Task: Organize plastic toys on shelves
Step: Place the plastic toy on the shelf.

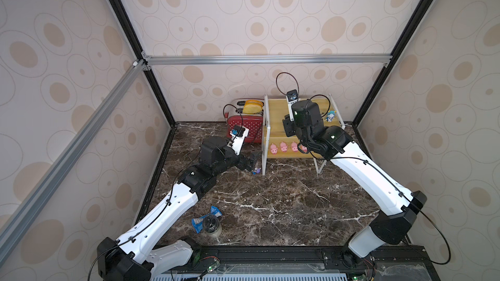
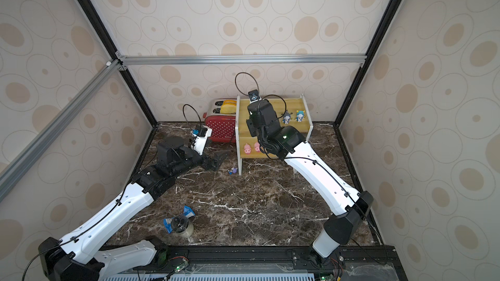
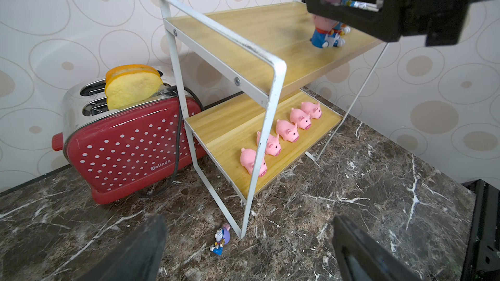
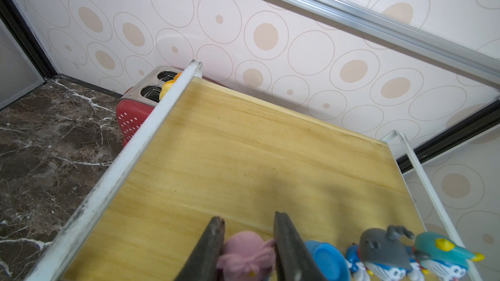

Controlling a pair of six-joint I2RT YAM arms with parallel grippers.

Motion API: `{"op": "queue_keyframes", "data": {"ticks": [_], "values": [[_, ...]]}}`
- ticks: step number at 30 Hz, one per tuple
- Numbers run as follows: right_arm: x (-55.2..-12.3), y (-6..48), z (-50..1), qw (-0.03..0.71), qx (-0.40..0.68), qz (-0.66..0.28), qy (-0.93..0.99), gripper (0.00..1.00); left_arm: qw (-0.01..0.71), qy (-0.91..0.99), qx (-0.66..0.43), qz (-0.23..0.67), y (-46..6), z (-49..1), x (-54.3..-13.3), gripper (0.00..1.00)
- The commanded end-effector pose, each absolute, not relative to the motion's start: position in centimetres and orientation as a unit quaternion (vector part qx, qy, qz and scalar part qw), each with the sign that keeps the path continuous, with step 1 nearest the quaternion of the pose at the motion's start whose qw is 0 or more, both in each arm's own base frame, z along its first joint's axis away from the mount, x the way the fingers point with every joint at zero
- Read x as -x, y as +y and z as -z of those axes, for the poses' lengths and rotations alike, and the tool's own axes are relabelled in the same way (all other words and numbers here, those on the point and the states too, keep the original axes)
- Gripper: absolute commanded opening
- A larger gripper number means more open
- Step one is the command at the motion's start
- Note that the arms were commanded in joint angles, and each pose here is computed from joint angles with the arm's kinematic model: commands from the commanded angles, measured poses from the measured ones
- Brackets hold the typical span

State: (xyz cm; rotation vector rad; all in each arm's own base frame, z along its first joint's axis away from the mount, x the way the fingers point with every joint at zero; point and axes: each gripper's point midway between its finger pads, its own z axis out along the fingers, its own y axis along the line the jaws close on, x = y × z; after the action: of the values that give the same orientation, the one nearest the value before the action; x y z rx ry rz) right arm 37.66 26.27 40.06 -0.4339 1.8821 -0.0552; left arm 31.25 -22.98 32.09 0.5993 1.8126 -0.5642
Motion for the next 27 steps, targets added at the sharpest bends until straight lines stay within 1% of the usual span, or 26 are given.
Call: {"op": "queue_keyframes", "data": {"ticks": [1,14,27], "values": [[-38.28,26.17,-39.14,0.564,0.170,0.032,0.807,0.33,0.555,0.753,-0.248,0.252,-23.37,-33.36,-31.12,0.99],[-38.51,26.39,-38.84,0.561,0.153,0.023,0.813,0.36,0.553,0.753,-0.249,0.255,-23.44,-33.22,-30.95,0.99],[-38.48,26.67,-39.54,0.569,0.152,0.010,0.808,0.43,0.552,0.750,-0.254,0.261,-23.65,-33.13,-30.74,0.99]]}}
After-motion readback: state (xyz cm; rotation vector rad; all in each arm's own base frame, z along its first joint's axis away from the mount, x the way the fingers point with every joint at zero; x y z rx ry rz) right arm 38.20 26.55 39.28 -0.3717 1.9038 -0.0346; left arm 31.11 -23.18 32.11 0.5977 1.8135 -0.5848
